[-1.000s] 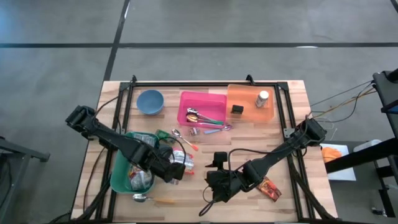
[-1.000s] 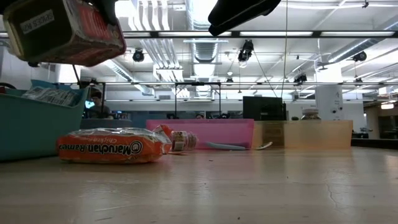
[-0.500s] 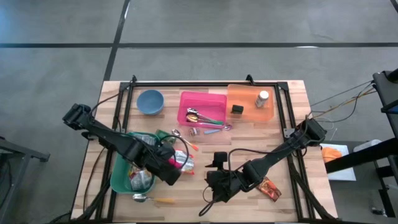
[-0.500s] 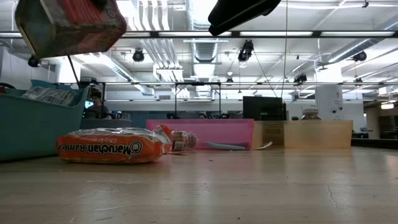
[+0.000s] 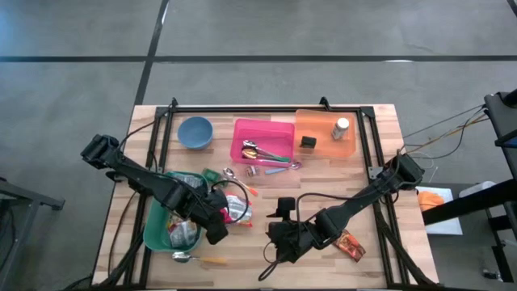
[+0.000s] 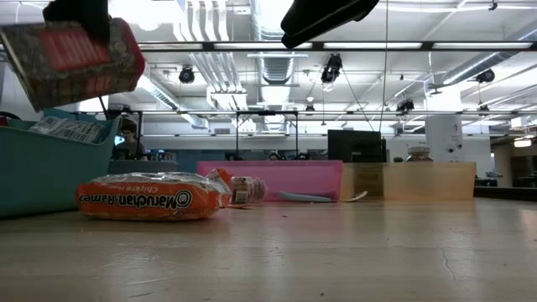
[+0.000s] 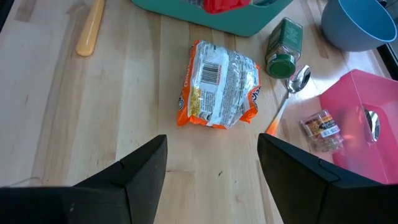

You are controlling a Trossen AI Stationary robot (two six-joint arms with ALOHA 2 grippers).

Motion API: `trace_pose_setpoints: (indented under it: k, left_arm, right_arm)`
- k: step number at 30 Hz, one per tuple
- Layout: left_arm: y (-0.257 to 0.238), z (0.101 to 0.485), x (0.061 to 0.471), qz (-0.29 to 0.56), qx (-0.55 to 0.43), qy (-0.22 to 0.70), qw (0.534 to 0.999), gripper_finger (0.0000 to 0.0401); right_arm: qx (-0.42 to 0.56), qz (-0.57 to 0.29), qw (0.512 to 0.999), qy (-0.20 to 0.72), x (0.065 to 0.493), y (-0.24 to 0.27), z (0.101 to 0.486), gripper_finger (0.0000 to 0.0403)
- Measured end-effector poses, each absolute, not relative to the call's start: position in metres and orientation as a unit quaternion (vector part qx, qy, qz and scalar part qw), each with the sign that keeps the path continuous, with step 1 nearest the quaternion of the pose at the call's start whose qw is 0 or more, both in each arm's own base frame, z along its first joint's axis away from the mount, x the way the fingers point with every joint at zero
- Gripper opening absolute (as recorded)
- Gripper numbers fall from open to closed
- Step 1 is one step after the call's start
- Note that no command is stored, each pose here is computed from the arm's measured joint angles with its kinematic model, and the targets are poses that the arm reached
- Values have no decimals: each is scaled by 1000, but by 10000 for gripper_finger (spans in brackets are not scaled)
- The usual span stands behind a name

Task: Pick & Place Food Item
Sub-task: Put the red spice can into the orange bin

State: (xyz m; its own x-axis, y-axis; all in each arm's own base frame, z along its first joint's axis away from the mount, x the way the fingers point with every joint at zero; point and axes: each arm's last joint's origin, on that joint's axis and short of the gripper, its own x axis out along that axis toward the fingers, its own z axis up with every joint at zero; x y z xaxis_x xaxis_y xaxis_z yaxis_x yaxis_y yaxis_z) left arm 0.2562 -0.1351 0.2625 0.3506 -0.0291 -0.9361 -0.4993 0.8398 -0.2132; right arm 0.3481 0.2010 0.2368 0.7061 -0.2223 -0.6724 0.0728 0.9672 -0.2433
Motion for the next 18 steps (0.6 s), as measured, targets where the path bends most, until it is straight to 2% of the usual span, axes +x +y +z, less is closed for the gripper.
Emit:
trace_pose_setpoints:
  k: [5,18]
  left_arm:
    - [-135,263,260,140,-229,532,803,278]
    - [-142,291,269,35,-184,488,853,278]
  right_arm:
    - [-100,-80,918,375,348,201,237,248]
    - [-100,-80,918,375,348,201,237,248]
